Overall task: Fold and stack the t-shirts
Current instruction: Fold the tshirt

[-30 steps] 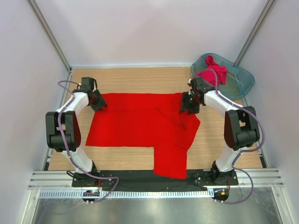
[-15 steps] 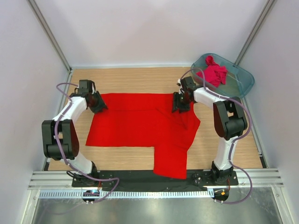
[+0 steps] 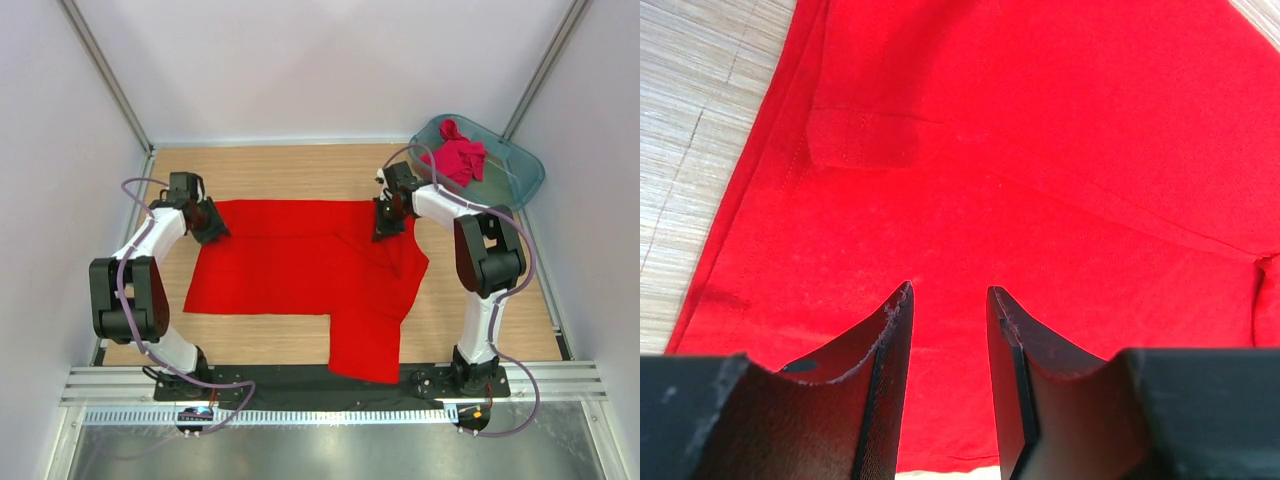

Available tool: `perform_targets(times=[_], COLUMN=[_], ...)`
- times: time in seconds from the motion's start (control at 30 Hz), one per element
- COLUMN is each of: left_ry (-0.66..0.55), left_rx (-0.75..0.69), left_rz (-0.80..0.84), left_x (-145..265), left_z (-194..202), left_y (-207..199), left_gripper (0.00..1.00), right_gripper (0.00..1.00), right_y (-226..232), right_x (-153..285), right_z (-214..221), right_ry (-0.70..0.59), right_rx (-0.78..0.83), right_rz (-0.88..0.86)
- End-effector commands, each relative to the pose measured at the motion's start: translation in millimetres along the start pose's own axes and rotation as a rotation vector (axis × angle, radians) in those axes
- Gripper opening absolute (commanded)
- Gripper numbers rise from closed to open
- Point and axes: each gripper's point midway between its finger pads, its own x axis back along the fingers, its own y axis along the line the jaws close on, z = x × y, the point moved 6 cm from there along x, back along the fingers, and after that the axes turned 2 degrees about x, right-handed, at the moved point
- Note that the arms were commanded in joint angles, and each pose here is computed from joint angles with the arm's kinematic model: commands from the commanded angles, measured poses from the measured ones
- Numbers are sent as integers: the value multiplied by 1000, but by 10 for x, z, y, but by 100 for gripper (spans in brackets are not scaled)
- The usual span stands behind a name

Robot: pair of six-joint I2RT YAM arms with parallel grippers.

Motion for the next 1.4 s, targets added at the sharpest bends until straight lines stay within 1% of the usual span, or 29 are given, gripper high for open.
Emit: perform_targets(times=[0.0,0.07,0.2,0.23,0.33,0.37,0.43,0.47,0.5,0.57,0.6,0.67,0.7,0.73,0.83,0.93,1.03,1.07,1.1,1.17,1.27,1.33,1.37], left_ry=[-42,-47,-50,-53,-53,-51,-49,-54,-51,-60,-59,-55,-49,-49,-56,-71,-80,-86,-85,-79,-64,-67,-80], left_rx=[-28,-28,-35,-35,-36,-33,-34,-38,-38,-46,-45,-45,-46,-43,-46,-66,-95,-103,-118,-125,-132,-152,-157], left_rz=[23,20,6,2,-2,1,1,5,3,3,2,4,13,14,21,2,-28,-28,-33,-53,-51,-59,-75], left_x=[139,151,157,160,167,175,175,190,196,221,224,221,218,222,239,250,235,255,254,242,283,263,281], left_z=[-80,-95,-89,-89,-70,-64,-58,-66,-60,-63,-60,-53,-51,-57,-98,-162,-217,-260,-275,-294,-215,-147,-151], left_y=[-63,-61,-43,-31,-16,-19,-22,-29,-27,-23,-16,-18,-34,-41,-65,-65,-48,-68,-66,-45,-19,43,73], left_gripper=[37,37,36,36,37,37,37,37,37,37,37,38,38,38,38,39,40,41,41,41,42,42,43], right_gripper=[2,2,6,6,9,14,23,30,34,36,43,51,57,57,58,57,57,57,57,57,57,57,57], right_y=[307,484,770,871,1112,1219,1199,1121,1082,933,863,743,615,505,167,-173,-415,-486,-494,-579,-697,-720,-725], right_x=[318,430,463,431,411,443,499,528,649,722,777,783,772,739,703,679,667,584,597,472,390,339,301], right_z=[-70,44,340,479,691,774,807,789,720,598,522,390,316,207,-37,-291,-496,-543,-639,-690,-806,-909,-924], right_ry=[-24,15,102,141,229,275,282,261,191,111,52,-14,-40,-81,-151,-247,-302,-301,-324,-312,-345,-390,-391], right_rx=[37,13,35,50,34,36,48,47,72,56,47,7,-24,-43,-122,-216,-262,-273,-268,-271,-261,-246,-241], right_rz=[-85,-155,-256,-287,-448,-531,-542,-508,-481,-451,-411,-347,-292,-200,-29,81,142,154,157,186,260,257,258])
